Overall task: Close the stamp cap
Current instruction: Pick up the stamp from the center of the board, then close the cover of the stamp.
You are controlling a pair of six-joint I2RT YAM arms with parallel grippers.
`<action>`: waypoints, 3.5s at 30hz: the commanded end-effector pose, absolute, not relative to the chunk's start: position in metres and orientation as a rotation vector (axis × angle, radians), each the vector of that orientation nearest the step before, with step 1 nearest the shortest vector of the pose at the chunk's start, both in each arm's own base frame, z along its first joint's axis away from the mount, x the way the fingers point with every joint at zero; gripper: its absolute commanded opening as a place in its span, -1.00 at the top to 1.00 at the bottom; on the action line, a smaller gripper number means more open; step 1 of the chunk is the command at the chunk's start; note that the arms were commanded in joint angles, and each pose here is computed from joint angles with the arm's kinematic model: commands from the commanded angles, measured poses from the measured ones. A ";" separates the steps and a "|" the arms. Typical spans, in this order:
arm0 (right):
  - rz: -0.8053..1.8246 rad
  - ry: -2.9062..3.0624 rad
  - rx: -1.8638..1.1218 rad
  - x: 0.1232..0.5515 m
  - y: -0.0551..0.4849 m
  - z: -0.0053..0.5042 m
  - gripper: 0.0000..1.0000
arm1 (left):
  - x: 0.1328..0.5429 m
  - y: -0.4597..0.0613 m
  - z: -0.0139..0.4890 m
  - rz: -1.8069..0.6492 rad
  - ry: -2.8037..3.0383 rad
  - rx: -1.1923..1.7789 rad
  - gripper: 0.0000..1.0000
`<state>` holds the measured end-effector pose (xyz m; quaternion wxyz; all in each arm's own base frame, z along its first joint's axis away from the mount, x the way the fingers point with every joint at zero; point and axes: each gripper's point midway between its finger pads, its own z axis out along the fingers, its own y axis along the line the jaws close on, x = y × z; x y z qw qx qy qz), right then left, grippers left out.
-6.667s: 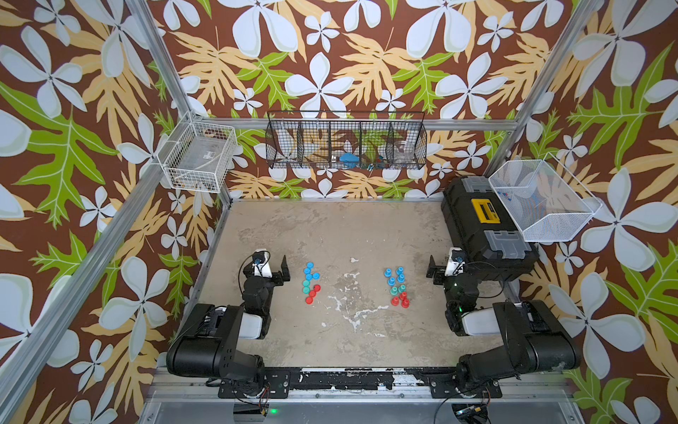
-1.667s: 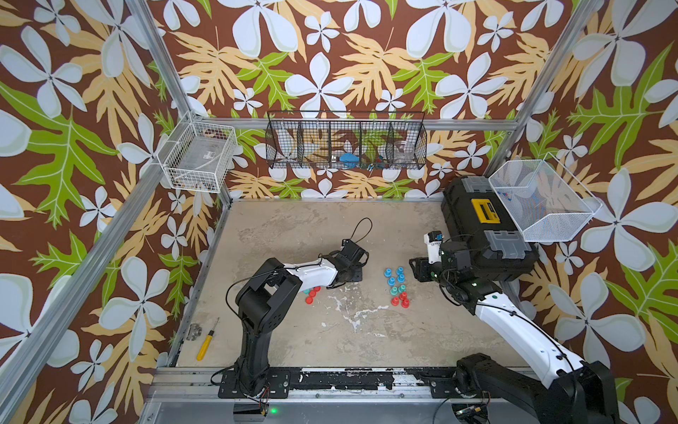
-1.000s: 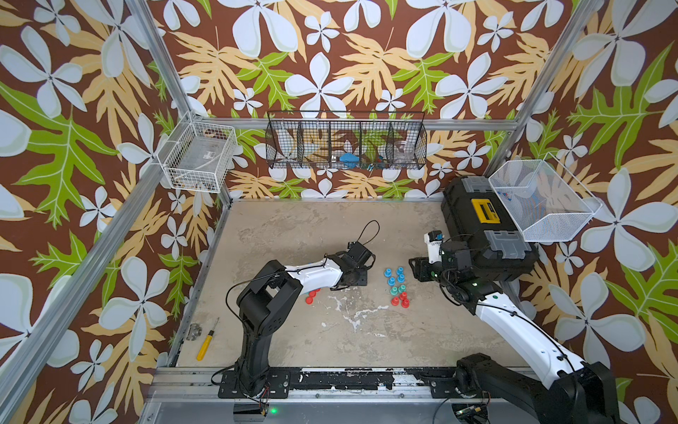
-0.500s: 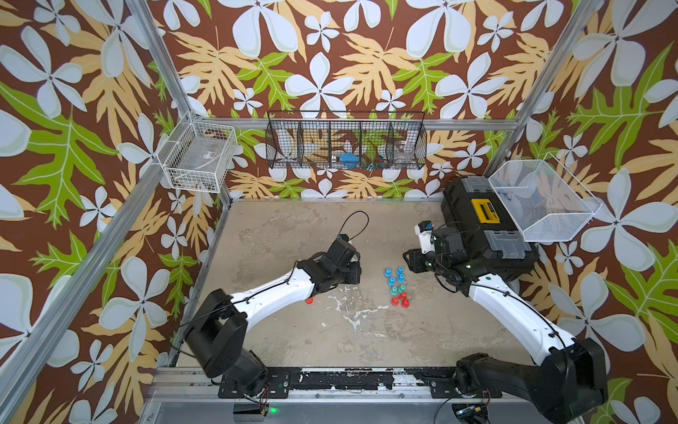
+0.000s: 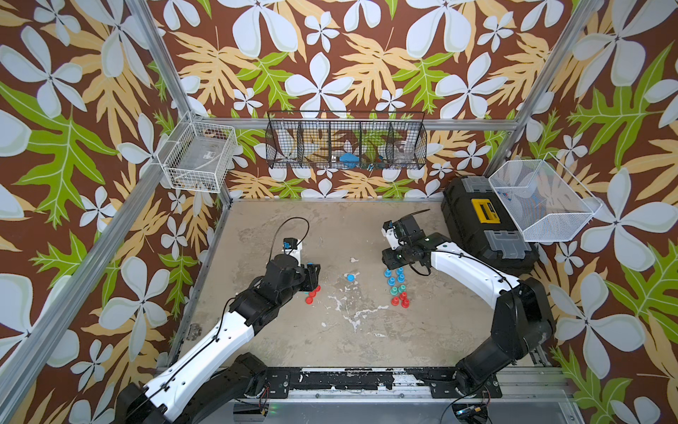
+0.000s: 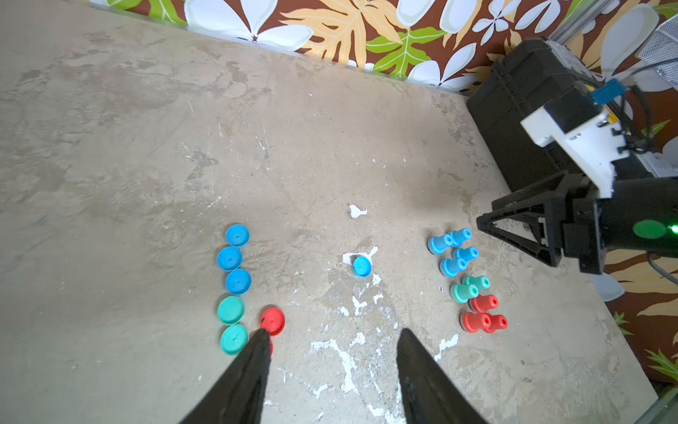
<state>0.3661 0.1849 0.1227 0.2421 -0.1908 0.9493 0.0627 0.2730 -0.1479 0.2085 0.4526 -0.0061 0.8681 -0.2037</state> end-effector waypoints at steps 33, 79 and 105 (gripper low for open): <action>-0.030 2.750 -0.569 0.372 0.178 0.051 0.18 | 0.250 -0.089 0.215 -0.284 2.045 -0.112 -0.17; 0.095 2.627 -0.703 0.369 0.267 0.087 0.82 | 0.250 -0.084 0.214 -0.264 2.048 -0.144 -0.16; 0.137 2.641 -0.829 0.353 0.322 0.060 0.82 | 0.251 -0.084 0.212 -0.258 2.055 -0.145 -0.16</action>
